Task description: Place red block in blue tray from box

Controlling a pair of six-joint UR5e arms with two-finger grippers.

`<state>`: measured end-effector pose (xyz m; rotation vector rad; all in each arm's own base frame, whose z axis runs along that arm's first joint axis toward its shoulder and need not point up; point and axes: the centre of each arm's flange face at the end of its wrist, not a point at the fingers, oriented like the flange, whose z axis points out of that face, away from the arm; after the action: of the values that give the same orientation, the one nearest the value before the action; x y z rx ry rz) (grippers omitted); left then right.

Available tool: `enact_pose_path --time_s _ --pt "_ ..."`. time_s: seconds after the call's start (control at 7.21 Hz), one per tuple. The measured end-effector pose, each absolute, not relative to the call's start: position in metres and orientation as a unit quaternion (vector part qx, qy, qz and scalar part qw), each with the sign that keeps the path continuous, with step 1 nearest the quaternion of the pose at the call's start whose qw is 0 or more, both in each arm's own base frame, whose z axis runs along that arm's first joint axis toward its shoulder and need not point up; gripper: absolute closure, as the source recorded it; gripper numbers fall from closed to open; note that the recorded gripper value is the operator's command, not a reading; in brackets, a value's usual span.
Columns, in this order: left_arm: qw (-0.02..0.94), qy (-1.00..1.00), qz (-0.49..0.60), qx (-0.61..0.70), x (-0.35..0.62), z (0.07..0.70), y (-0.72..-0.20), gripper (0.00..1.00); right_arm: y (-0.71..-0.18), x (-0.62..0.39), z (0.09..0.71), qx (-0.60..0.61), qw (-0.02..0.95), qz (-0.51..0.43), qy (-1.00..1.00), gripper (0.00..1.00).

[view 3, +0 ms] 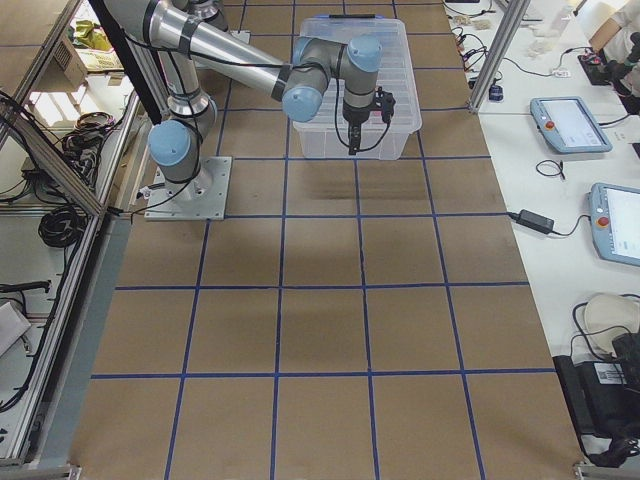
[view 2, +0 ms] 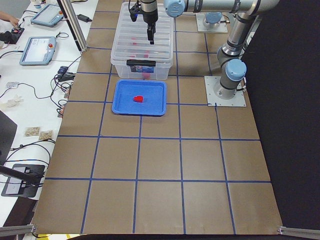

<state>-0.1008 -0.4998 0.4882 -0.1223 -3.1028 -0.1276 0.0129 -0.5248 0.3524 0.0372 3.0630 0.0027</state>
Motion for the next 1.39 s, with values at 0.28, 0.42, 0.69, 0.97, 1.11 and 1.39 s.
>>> enact_pose_path --time_s 0.28,0.42,0.69,0.97,1.11,1.39 --pt "0.017 -0.998 -0.040 -0.040 -0.100 0.489 -0.500 0.00 -0.530 0.013 0.364 0.009 0.029 -0.015 0.999 0.00" --pt "0.016 -0.998 -0.038 -0.039 -0.101 0.489 -0.500 0.00 -0.534 0.011 0.382 0.009 0.020 -0.032 0.999 0.00" --pt "0.015 -0.999 -0.035 -0.036 -0.101 0.490 -0.501 0.00 -0.525 0.014 0.439 0.009 0.008 -0.054 0.998 0.00" --pt "0.016 -0.999 -0.035 -0.036 -0.101 0.490 -0.501 0.00 -0.510 0.039 0.495 0.020 0.011 -0.046 0.999 0.00" --pt "0.016 -0.999 -0.034 -0.035 -0.101 0.490 -0.501 0.00 -0.504 0.064 0.513 0.030 0.013 -0.040 0.999 0.00" --pt "0.016 -0.999 -0.034 -0.035 -0.101 0.490 -0.501 0.00 -0.492 0.125 0.524 0.055 0.017 -0.033 0.998 0.00"
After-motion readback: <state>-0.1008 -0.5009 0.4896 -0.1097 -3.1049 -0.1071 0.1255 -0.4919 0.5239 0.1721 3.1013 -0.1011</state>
